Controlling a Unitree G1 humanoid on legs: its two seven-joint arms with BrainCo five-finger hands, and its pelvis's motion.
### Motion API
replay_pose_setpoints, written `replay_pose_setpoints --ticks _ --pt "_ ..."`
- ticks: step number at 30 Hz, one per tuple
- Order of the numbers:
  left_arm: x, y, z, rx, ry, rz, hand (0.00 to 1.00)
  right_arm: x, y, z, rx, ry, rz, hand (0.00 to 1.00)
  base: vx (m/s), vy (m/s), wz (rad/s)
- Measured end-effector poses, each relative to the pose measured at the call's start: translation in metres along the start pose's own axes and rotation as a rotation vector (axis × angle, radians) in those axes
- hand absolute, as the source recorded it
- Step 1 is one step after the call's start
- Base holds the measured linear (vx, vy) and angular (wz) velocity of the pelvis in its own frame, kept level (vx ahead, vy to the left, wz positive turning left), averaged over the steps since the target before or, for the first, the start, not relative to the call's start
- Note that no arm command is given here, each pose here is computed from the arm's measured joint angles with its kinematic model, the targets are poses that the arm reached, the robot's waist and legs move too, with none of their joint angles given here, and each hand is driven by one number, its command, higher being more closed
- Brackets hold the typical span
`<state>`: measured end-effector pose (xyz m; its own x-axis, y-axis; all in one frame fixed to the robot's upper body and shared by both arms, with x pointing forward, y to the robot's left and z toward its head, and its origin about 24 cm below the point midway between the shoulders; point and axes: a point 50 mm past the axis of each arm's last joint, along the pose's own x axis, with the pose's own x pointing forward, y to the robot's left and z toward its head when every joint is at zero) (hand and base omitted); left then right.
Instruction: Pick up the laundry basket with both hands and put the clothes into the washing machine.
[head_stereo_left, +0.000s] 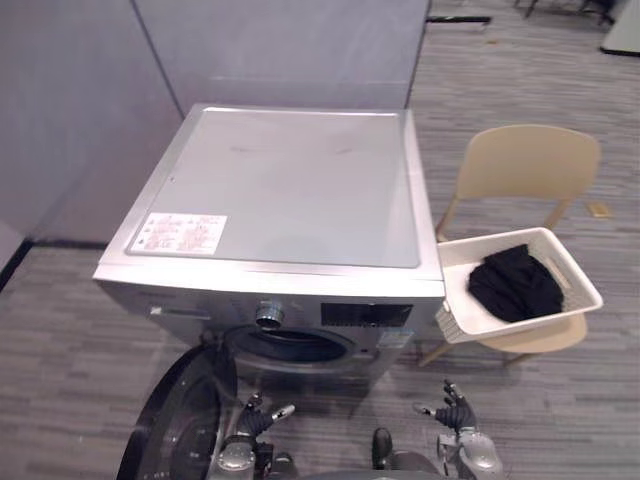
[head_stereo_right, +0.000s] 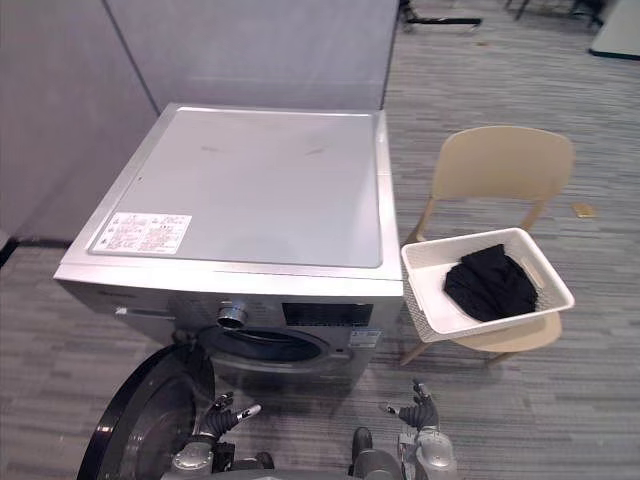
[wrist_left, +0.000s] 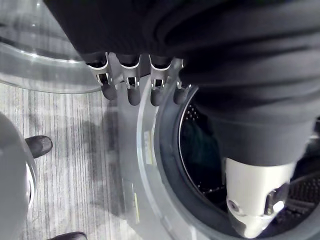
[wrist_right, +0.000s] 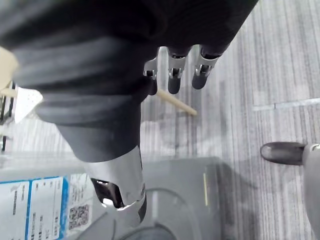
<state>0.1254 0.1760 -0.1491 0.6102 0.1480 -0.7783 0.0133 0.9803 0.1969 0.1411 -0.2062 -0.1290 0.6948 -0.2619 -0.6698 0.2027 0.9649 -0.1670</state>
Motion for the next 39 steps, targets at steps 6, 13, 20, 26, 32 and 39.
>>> replay_pose_setpoints --ticks 6,13,20,26,32,39 --pt "0.003 0.007 0.004 0.033 -0.004 0.01 0.0 0.013 0.023 0.038 -0.042 -0.108 0.077 0.0 -0.11 0.004 -1.86" --pt "0.006 0.015 0.006 0.105 0.005 0.014 0.0 0.014 0.038 0.055 -0.091 -0.17 0.122 0.0 0.17 -0.121 -2.11" --pt "0.003 0.0 0.002 0.022 0.019 0.003 0.0 0.011 0.034 0.039 -0.113 -0.122 0.122 0.0 0.29 -0.109 -1.66" --pt "0.003 -0.004 0.022 -0.047 -0.089 0.01 0.0 0.015 0.033 0.044 -0.09 -0.121 0.113 0.0 0.35 0.072 -0.88" --pt "0.006 0.004 0.029 -0.092 -0.104 0.034 0.0 0.017 0.056 0.064 -0.09 -0.178 0.173 0.0 0.48 0.184 -0.38" --pt "0.004 -0.002 0.018 -0.046 -0.06 0.007 0.0 0.013 0.052 0.054 -0.108 -0.166 0.169 0.0 0.5 0.06 1.03"
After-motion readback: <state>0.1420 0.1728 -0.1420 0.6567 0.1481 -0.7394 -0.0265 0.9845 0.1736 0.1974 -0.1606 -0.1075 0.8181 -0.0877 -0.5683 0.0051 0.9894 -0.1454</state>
